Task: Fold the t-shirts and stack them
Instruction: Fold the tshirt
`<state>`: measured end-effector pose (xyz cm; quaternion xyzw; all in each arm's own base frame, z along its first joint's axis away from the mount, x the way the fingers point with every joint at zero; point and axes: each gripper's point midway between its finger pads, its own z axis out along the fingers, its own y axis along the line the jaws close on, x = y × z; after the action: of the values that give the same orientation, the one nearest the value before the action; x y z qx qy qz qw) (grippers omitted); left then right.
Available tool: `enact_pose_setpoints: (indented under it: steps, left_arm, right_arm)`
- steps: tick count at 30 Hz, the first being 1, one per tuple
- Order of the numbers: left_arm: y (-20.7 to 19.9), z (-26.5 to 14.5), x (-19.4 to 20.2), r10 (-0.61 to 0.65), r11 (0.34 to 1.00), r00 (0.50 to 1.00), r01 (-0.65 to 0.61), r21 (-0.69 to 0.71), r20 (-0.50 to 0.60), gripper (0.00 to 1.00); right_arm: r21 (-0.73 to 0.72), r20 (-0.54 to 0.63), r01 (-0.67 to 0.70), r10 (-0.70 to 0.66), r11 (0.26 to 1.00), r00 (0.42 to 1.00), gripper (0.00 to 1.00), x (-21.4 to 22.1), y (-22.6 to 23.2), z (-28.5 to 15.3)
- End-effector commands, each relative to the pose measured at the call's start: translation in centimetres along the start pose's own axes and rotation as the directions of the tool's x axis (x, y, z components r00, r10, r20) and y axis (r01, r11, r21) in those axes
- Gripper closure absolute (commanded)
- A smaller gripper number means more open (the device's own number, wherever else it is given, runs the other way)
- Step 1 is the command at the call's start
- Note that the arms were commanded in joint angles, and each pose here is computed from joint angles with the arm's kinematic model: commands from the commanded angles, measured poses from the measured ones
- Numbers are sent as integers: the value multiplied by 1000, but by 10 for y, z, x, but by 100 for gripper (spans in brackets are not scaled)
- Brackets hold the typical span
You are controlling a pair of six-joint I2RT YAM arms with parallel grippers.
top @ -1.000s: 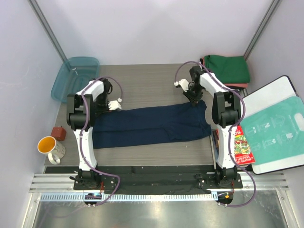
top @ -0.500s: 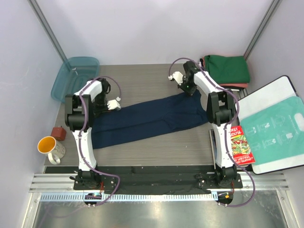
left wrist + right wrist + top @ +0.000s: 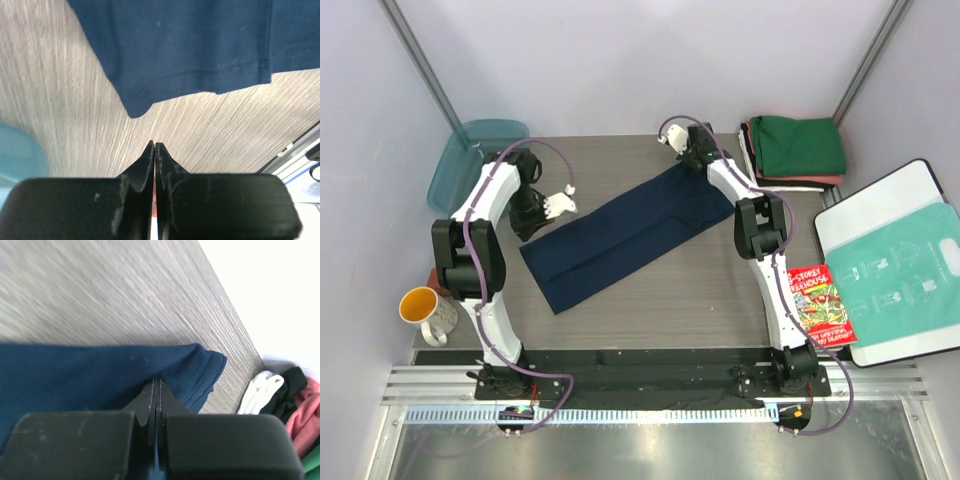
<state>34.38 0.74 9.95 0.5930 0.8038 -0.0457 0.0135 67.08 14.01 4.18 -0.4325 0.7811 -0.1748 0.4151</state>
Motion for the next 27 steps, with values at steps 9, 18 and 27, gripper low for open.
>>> enact_pose_setpoints:
  steps: [9, 18, 27]
  left_arm:
    - [-4, -25, -5, -62, 987, 985, 84, -139, 159, 100]
    - [34, -89, 2, -182, 800, 875, 396, -450, 448, 100]
    - [32, -129, 6, -173, 651, 793, 537, -536, 584, 100]
  right_arm:
    - [-420, 330, 42, 110, 907, 938, 99, -158, 98, -202]
    - [-707, 306, 188, 55, 682, 951, 99, -168, 271, -228]
    - [-718, 334, 227, 41, 659, 942, 99, -189, 312, -200]
